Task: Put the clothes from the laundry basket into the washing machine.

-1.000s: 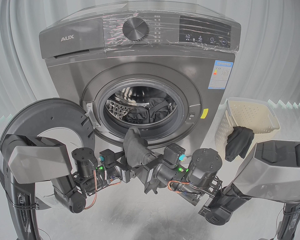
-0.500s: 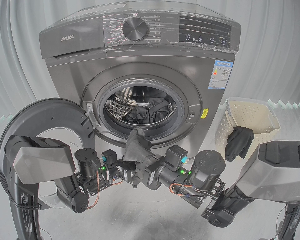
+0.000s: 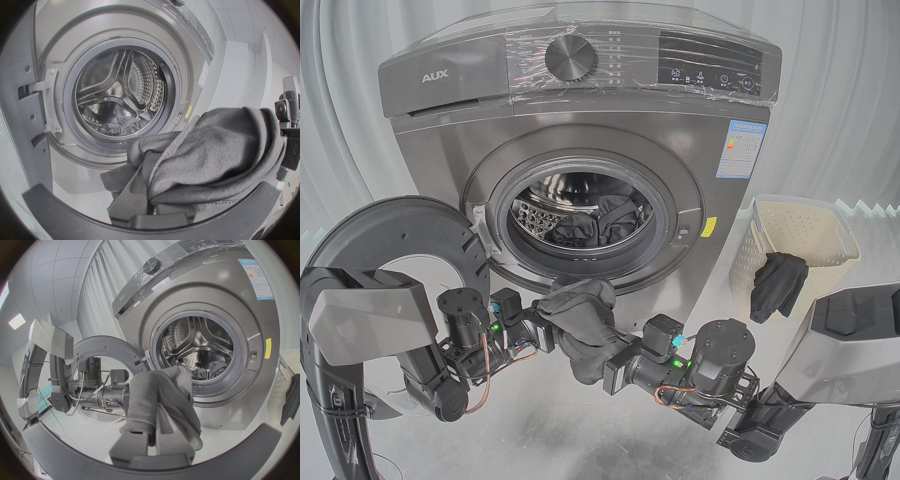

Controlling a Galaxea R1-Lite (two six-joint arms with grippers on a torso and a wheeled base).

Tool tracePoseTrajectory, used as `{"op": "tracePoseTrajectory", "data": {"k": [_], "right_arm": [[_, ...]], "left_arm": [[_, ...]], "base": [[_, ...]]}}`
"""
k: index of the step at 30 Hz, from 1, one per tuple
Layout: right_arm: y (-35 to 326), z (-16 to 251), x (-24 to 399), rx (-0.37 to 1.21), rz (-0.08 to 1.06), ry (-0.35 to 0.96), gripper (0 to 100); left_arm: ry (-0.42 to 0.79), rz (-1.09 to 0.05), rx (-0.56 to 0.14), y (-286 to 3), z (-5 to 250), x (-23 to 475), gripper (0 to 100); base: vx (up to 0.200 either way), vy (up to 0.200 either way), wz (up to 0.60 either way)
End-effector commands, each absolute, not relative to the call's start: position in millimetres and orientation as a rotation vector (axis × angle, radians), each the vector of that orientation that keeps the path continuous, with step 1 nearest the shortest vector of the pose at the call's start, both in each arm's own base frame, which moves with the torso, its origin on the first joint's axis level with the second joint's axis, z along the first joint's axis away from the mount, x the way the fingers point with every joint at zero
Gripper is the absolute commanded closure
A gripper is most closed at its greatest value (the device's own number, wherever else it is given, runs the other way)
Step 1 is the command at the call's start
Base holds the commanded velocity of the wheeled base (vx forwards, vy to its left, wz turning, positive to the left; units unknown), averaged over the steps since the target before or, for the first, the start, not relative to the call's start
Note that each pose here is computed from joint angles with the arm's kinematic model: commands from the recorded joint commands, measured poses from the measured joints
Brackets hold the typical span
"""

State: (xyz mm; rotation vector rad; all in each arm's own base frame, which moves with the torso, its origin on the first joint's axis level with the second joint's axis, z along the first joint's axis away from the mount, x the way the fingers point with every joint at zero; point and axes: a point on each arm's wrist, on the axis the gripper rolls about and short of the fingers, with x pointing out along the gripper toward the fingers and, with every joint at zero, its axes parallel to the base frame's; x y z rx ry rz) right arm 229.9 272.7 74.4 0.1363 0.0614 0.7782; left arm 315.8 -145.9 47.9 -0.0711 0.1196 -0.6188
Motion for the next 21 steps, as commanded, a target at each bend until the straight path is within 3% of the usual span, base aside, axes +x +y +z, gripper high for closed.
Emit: {"op": "tracePoseTrajectory", "data": {"k": [1, 9, 15, 21], "right_arm": [[272.9, 72.5, 229.6, 0.135, 0.778, 0.069, 0], [251.1, 56.0, 212.1, 0.082, 0.769, 0.183, 0], [207.7, 24.2, 177.0, -0.034, 0.738, 0.4, 0], [193.0, 30.2, 184.5, -0.008, 0.68, 0.385, 0]], "left_arm": [[0.098, -0.619, -0.075, -144.6, 56.9, 312.5, 100], [0.093, -0.626, -0.117, -139.9, 73.4, 295.7, 100], [0.037, -0.621, -0.145, -122.0, 106.0, 269.2, 100], [0.047, -0.643, -0.15, -115.4, 112.0, 249.6, 100]], "base": [[0.0, 0.0, 0.0], [0.0, 0.0, 0.0], [0.0, 0.0, 0.0], [0.0, 0.0, 0.0]]}}
